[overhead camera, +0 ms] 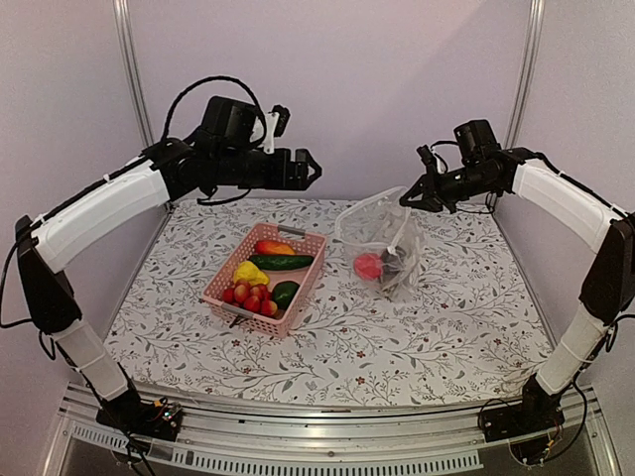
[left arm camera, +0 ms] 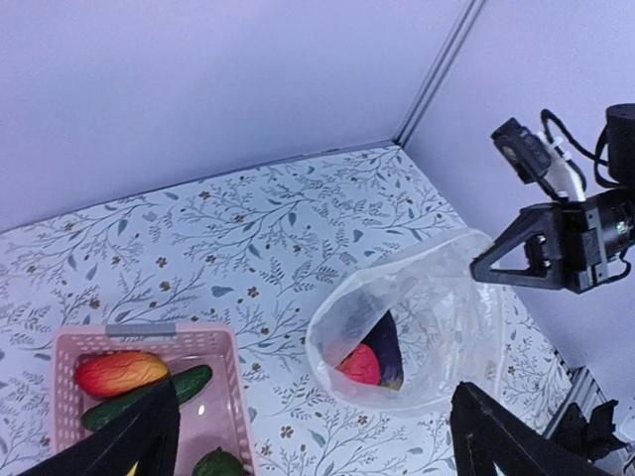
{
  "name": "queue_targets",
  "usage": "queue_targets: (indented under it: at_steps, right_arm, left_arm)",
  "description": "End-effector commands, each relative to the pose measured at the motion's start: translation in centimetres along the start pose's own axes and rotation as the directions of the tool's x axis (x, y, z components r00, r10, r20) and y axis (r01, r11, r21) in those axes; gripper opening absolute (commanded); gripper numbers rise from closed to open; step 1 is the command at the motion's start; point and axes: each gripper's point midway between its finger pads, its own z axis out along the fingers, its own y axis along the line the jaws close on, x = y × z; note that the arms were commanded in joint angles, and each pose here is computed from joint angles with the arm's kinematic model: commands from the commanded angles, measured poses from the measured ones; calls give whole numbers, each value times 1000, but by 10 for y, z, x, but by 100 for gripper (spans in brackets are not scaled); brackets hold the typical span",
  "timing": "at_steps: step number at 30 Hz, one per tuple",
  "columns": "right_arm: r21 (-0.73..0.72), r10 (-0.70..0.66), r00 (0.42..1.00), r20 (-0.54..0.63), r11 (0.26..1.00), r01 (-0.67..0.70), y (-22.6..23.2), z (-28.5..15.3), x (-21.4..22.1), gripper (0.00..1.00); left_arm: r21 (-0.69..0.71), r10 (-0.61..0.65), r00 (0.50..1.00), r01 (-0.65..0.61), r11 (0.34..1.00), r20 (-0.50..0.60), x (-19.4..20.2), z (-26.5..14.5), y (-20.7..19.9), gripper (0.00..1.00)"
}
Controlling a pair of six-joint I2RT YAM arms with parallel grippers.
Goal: Place the food in the zip-top bag and seal the zipper
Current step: Adjust the bin at the corner of the board.
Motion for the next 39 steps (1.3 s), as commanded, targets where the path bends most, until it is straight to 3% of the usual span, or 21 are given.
queue_targets:
  at_steps: [1,5,10,14,16,18,31,36,39]
  right_arm:
    - [13,-40,998,49,999,39,0,-8,-16,0]
    - [27,-45,998,39,999,44,-6,-5,-12,0]
    - [37,-47,998,32,998,46,-9,-5,-7,0]
    - [43,-54,998,26,998,53,-11,-5,-6,0]
    - [44,-56,998,25,998,54,-12,-4,-5,0]
    - [42,-54,998,25,998,53,-12,-4,-5,0]
    - [38,-48,999,6,998,47,-17,0,3,0]
    - [26,-48,999,6,998,48,-14,-1,2,0]
    - [24,-51,999,9,998,51,-11,-3,2,0]
  left_arm:
    - [-307,-71,949,-29,951,-308,104,-8,86,93]
    - [-367,-192,887,27,930,-419,157,-26,114,82]
    - [-379,-275,827,82,922,-491,193,-49,112,72]
    - [-265,-201,864,82,961,-462,202,-73,83,73]
    - [-261,-195,877,83,962,-439,210,-86,86,71]
    - [-307,-229,859,89,947,-457,223,-90,102,66]
    - [-398,-296,691,13,917,-660,274,-36,123,63]
    - [-401,-286,681,-12,916,-674,271,0,128,44]
    - [-399,-265,708,-26,917,-655,258,18,133,22]
